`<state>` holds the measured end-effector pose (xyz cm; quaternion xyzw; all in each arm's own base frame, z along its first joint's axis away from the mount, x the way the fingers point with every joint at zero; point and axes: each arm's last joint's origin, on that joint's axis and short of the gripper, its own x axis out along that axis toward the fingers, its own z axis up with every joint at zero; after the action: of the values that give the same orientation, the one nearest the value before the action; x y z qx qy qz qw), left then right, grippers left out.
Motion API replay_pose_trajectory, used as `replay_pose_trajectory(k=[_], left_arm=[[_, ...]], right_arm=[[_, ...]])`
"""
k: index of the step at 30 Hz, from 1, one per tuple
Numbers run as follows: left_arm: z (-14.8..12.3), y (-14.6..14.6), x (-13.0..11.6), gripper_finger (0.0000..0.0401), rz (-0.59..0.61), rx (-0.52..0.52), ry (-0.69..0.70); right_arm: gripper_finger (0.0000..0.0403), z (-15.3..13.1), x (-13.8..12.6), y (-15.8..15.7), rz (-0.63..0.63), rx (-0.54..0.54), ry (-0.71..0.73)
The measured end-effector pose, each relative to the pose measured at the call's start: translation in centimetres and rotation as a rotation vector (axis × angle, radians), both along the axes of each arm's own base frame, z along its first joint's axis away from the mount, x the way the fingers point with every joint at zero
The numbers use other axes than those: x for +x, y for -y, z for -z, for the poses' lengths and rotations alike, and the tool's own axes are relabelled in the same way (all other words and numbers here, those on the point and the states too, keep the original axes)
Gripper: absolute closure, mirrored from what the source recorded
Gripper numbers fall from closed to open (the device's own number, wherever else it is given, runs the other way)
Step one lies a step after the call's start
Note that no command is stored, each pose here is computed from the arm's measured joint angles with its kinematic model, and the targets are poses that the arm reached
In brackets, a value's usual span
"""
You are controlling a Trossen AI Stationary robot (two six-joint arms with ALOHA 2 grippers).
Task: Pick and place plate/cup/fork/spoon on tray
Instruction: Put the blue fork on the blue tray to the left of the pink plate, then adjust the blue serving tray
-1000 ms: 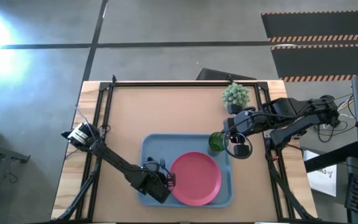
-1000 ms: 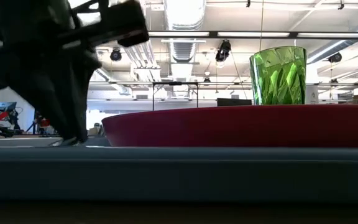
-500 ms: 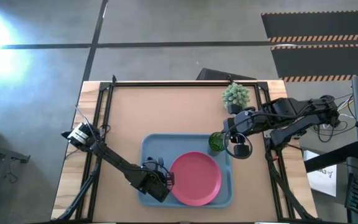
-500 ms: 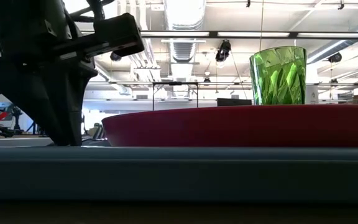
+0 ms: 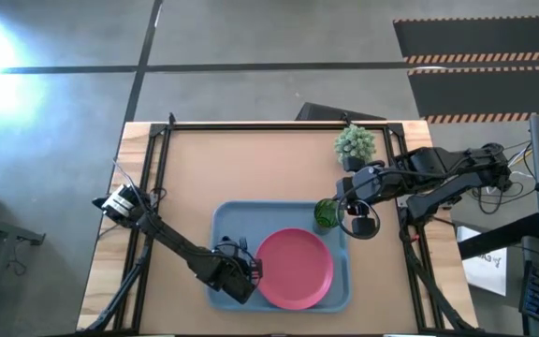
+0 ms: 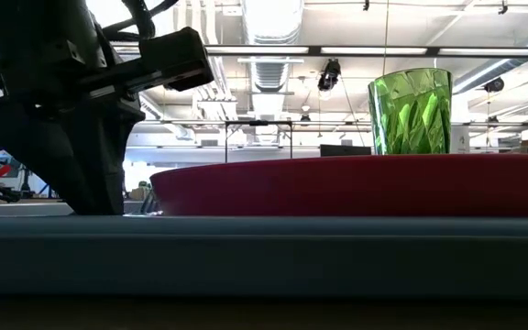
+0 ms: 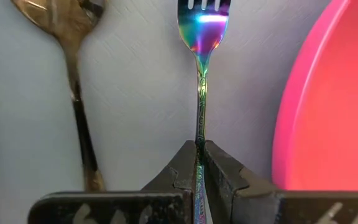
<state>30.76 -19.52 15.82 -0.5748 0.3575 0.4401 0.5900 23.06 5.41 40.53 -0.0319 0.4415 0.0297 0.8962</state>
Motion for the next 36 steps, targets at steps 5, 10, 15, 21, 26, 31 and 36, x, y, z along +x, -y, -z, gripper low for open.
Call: replay_pose_trajectory(k=[5, 10, 15, 21, 26, 31, 36], left_arm=[[0.4, -0.1, 0.0, 0.0401, -0.002, -0.012, 0.017], [0.5, -0.2, 0.0, 0.0387, -0.006, -0.010, 0.014], [0.6, -0.5, 0.1, 0.0368, -0.008, -0.003, 0.013], [0.0, -0.9, 0.5, 0.0356, -0.011, 0.062, 0.060], [-2.0, -1.5, 0.4, 0.0354, 0.051, 0.095, 0.105], [-4.0, -2.3, -0.7, 0.0353, 0.098, 0.130, 0.078], [-5.7, -3.3, -2.2, 0.0353, 0.103, 0.162, 0.020]], right_arm=[[0.0323, 0.0, 0.0, 0.0, 0.000, 0.000, 0.000], [0.0323, 0.0, 0.0, 0.0, 0.000, 0.000, 0.000], [0.0323, 0.0, 0.0, 0.0, 0.000, 0.000, 0.000], [0.0323, 0.0, 0.0, 0.0, 0.000, 0.000, 0.000], [0.0323, 0.0, -0.1, 0.0, -0.013, -0.011, -0.007], [0.0323, 0.0, -0.1, 0.0, -0.001, -0.002, -0.008], [0.0323, 0.1, -0.1, 0.0, -0.001, -0.002, -0.012]])
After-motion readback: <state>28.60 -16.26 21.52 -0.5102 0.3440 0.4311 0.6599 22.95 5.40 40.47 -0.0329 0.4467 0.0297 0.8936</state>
